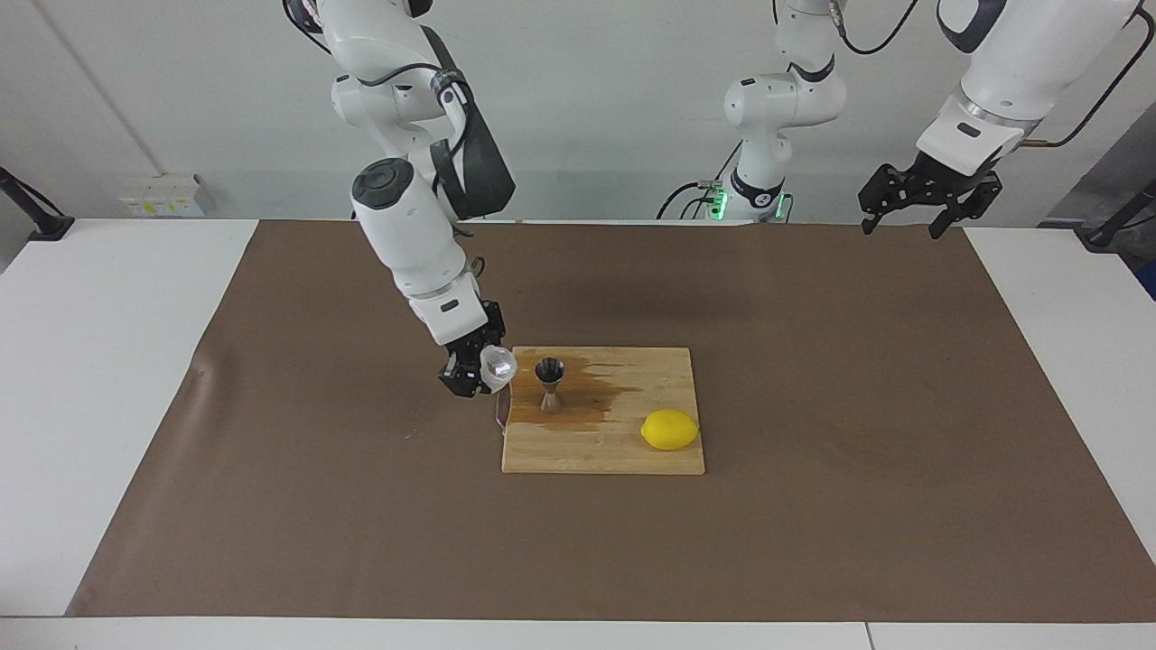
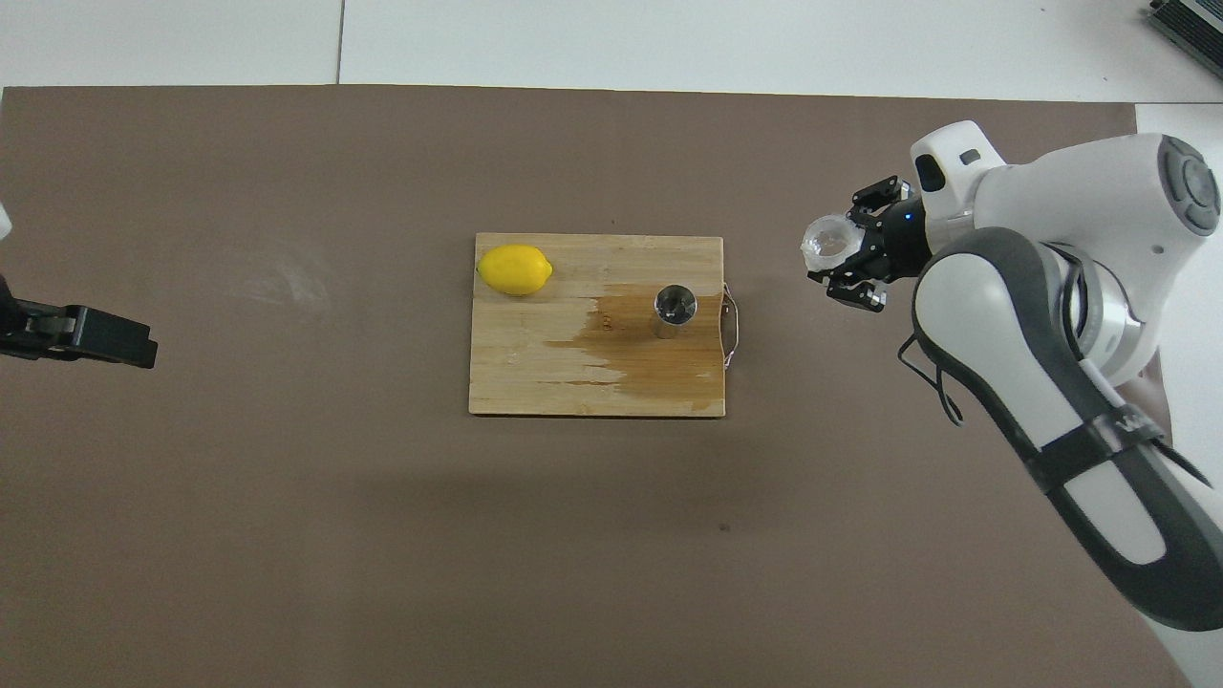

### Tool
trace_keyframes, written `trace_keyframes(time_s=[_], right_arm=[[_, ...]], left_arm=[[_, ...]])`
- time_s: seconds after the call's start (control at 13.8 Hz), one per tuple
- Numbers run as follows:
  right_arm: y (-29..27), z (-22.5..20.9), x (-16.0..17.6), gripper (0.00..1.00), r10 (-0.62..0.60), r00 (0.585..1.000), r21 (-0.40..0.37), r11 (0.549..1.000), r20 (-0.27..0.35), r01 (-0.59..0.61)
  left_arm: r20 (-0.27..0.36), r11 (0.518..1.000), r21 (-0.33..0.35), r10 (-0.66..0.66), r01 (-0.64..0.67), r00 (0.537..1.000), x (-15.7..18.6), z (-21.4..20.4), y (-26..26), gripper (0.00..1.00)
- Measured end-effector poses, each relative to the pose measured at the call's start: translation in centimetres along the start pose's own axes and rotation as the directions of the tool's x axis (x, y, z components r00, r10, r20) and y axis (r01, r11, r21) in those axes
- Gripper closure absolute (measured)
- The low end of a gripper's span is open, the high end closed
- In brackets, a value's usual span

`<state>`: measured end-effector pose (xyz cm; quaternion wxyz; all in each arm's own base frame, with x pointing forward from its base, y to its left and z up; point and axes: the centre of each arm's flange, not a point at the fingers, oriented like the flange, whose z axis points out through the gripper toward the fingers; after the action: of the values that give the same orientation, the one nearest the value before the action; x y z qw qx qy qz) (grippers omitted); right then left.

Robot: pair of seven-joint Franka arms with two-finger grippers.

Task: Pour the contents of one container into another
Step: 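Carry the white cup with the right gripper back to its spot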

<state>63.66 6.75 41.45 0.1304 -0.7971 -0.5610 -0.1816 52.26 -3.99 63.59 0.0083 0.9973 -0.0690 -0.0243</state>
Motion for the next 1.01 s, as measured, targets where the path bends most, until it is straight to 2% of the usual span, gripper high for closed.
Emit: trace_keyframes(time_s=[0.22,0.58,1.01], right_arm=[[1.2,-0.2,-5.5,0.49,0.013,0.998,-0.007,1.0,-0.064,-0.013],[-0.3,3.7,-10.2,0.49,0.048,0.984,-0.035,0.998,-0.173,-0.054],[-0.3,8.7,-15.9,0.49,-0.013,0.975,-0.053,0.999,-0.221,0.002]], left_arm=[[0.0,1.0,0.0,0.0,0.0,1.0,0.0,0.0,0.0,0.0],[0.0,1.0,0.0,0.0,0.0,1.0,0.0,0.0,0.0,0.0],[0.0,1.0,0.0,0.0,0.0,1.0,0.0,0.0,0.0,0.0]])
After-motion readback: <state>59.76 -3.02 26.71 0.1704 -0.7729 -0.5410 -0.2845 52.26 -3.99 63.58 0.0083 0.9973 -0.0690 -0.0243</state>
